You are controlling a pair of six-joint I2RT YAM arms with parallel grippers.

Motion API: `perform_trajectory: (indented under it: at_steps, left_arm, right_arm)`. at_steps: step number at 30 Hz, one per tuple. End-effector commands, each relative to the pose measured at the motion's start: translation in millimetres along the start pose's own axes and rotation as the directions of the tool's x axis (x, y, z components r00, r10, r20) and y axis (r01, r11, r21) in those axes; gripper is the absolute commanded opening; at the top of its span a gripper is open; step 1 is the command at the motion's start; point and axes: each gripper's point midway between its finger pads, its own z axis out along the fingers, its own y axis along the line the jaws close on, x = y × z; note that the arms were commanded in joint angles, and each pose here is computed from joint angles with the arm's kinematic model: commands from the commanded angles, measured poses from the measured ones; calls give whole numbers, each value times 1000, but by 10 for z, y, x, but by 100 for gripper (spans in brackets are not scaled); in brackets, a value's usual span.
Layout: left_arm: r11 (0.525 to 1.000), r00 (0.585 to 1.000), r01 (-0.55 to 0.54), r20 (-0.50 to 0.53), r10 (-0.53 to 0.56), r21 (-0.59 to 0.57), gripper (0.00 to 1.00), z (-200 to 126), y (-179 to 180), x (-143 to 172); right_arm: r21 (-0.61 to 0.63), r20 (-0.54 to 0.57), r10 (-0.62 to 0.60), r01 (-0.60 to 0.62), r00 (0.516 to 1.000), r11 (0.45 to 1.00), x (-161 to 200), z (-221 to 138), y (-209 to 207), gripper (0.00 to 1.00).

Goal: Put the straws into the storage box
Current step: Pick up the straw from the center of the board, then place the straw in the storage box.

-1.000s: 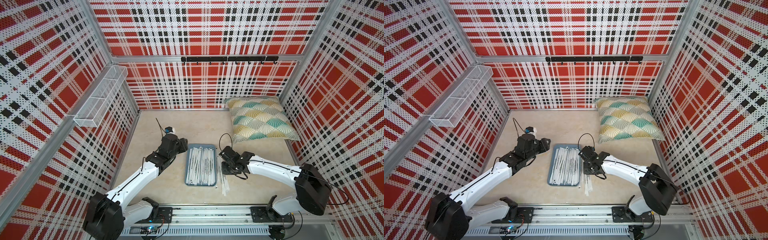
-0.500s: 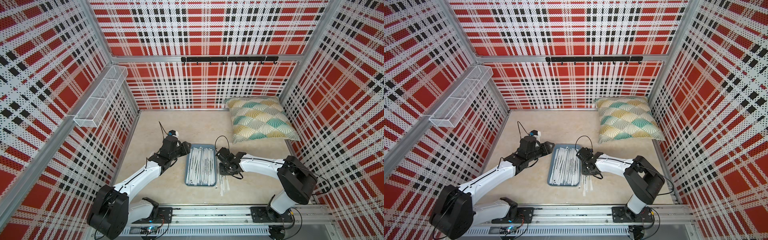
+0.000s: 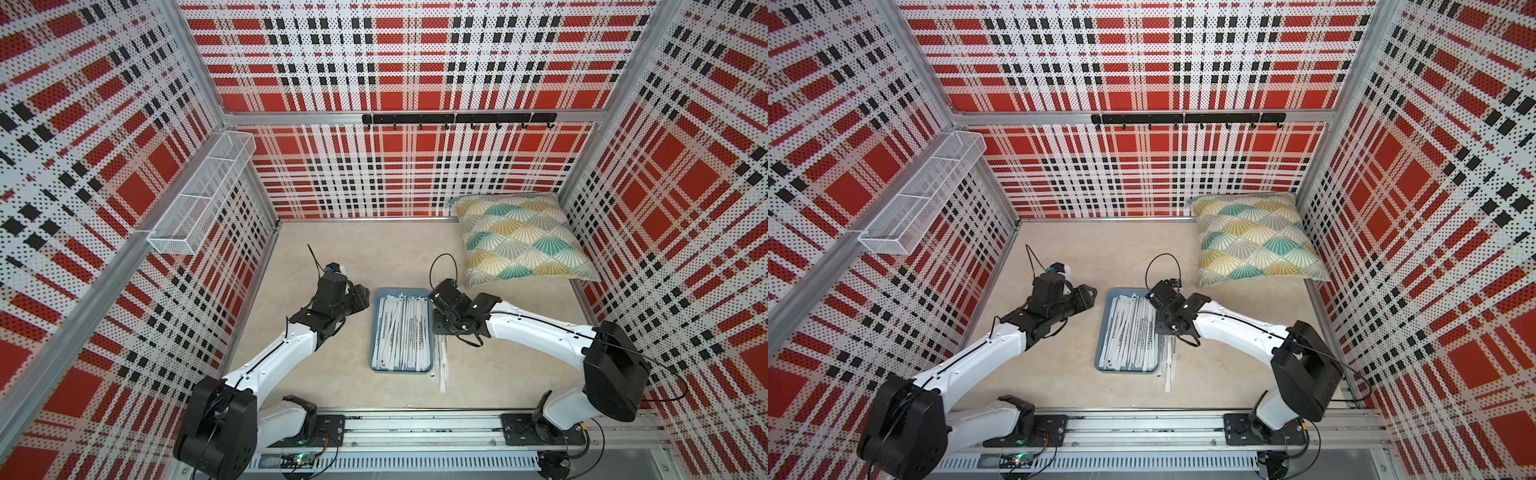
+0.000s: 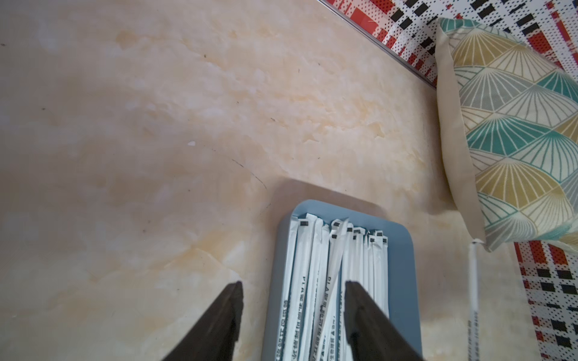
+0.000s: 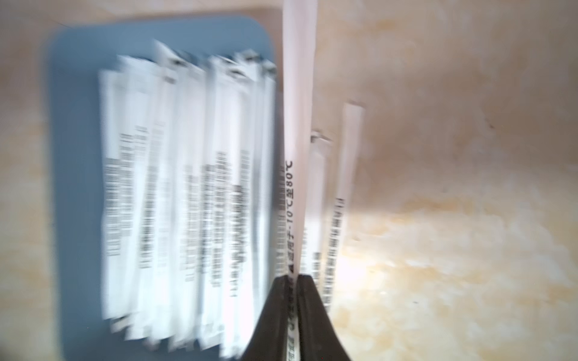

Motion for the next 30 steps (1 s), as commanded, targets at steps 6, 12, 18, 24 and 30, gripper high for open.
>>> perform_trajectory:
  at_steps: [6, 12, 18, 24, 30]
  left_arm:
    - [999, 999, -33, 2, 33, -6, 57, -33, -45, 22]
    - [999, 998, -54, -22, 55, 2, 57, 8, -60, 81]
    - [998, 998, -57, -19, 57, -5, 57, 23, -41, 94]
    - [993, 1000, -23, 9, 25, -119, 56, -26, 233, -16]
    - [942, 998, 56, 49, -42, -329, 57, -194, 976, -304]
  right_arm:
    - [-2, -16, 79, -80, 997, 997, 112, 356, 301, 14]
    - [105, -64, 85, -78, 994, 991, 251, 539, 17, 14]
    - [150, -96, 74, -59, 993, 987, 340, 649, -72, 20]
    - [184, -29, 44, -38, 999, 982, 134, 437, -53, 27]
    - [143, 36, 57, -62, 998, 988, -80, 22, -59, 28]
